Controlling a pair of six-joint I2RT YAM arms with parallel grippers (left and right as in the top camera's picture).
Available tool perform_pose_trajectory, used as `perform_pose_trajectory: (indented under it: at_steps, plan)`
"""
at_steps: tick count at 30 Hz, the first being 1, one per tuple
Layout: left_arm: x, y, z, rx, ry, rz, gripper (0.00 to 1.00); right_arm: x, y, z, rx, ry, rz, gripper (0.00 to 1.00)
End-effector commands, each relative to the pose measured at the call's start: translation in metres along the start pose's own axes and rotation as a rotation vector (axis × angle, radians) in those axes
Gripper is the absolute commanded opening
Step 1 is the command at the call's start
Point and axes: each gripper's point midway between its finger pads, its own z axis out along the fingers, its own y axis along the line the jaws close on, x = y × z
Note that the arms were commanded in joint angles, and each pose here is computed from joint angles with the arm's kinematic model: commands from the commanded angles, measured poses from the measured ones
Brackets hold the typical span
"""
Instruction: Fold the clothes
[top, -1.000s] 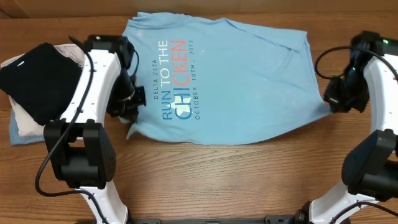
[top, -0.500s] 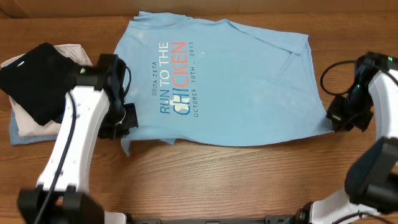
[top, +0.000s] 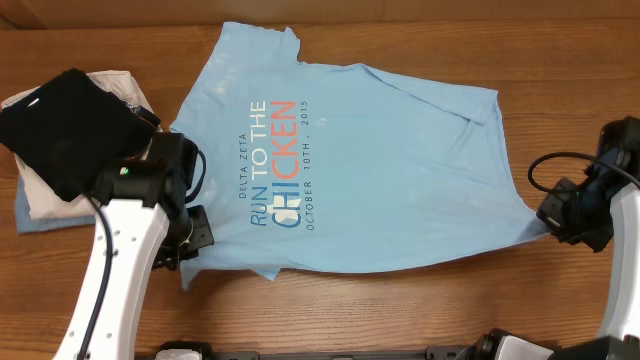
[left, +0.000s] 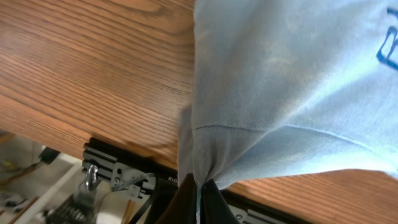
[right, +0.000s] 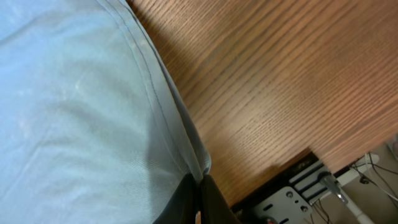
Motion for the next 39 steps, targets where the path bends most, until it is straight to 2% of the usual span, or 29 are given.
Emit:
perform_pose_trajectory:
  at_steps: [1,6,13,22,30,39]
  plan:
    - [0.003,0.01,-0.012,0.0,-0.073,-0.063,0.04,0.005,-0.005,-0.008,-0.005,-0.035,0.023,0.04]
    - [0.002,0.01,-0.018,0.035,-0.137,-0.092,0.04,0.006,-0.004,-0.014,-0.027,-0.058,0.029,0.04]
    - [-0.013,-0.004,-0.004,0.084,-0.173,-0.104,0.04,-0.007,0.013,-0.008,-0.089,-0.07,-0.025,0.04]
    - [-0.045,-0.021,0.015,0.094,-0.209,-0.115,0.04,-0.034,0.026,0.015,-0.094,-0.064,-0.028,0.04]
    - [-0.08,-0.021,0.032,0.019,-0.272,-0.185,0.04,-0.064,0.049,0.038,-0.124,-0.094,-0.056,0.04]
    - [-0.119,-0.028,0.042,0.072,-0.34,-0.264,0.04,-0.092,0.062,0.055,-0.147,-0.142,-0.056,0.04]
